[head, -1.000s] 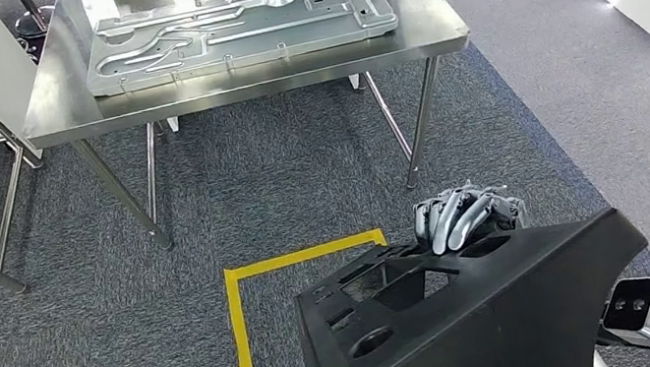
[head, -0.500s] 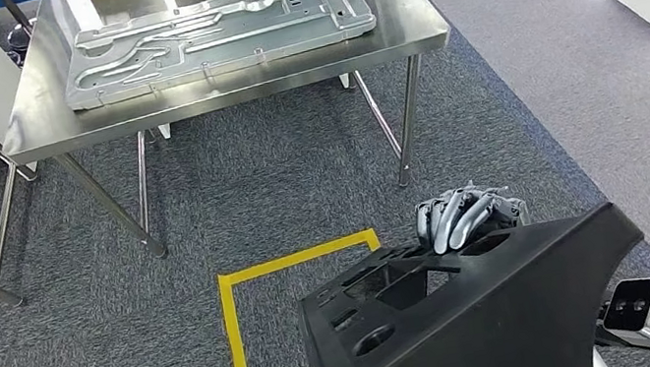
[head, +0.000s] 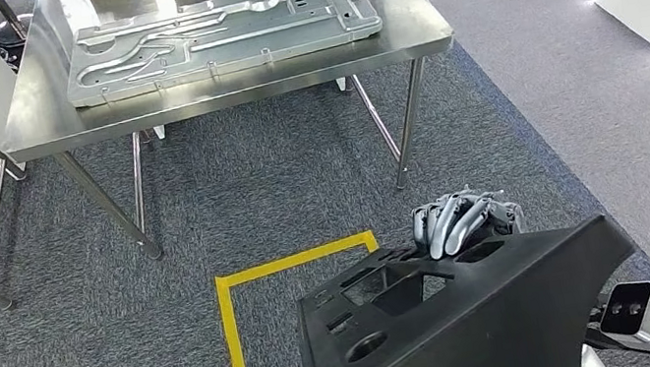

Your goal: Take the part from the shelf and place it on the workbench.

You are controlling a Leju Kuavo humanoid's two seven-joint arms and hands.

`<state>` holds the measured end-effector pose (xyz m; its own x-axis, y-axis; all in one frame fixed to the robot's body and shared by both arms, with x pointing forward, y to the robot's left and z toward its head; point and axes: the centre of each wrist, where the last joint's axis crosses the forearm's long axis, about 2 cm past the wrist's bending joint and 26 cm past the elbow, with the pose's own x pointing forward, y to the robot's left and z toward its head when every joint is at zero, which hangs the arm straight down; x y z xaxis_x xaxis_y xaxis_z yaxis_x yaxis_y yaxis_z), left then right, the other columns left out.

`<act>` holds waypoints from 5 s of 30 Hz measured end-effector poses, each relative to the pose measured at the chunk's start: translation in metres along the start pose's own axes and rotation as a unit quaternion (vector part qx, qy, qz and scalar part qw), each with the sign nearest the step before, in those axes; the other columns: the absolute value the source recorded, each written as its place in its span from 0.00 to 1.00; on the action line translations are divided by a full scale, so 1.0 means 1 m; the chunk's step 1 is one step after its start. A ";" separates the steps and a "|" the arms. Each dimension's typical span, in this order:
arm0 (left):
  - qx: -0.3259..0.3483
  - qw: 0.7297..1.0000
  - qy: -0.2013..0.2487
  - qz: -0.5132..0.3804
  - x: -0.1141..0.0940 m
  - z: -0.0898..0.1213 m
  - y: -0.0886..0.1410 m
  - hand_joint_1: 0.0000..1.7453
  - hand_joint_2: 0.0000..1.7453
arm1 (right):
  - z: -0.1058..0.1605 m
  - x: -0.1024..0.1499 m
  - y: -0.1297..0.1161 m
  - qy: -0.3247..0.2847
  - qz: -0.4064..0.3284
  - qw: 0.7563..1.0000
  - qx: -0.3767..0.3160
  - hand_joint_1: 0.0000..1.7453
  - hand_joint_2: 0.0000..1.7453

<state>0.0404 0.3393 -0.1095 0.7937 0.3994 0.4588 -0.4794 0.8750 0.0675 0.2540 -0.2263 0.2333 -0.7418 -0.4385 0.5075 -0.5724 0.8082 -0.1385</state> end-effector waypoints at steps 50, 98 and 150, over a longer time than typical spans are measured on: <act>-0.001 1.000 -0.001 -0.001 -0.006 0.002 0.000 0.00 1.00 | -0.001 0.005 0.002 0.001 0.010 1.000 -0.003 0.96 1.00; -0.008 1.000 -0.012 0.003 -0.004 0.001 -0.003 0.00 1.00 | -0.011 -0.001 -0.012 -0.007 0.018 1.000 0.011 0.96 1.00; -0.052 0.998 -0.031 -0.018 0.000 0.001 -0.010 0.00 1.00 | -0.153 0.004 -0.191 0.041 0.443 0.891 -0.085 0.96 1.00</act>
<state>0.0445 0.3305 -0.1098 0.7840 0.3516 0.5115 -0.4059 0.9139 -0.0061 0.4143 -0.3222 0.3921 -0.8440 0.4267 0.3250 0.2923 0.8739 -0.3883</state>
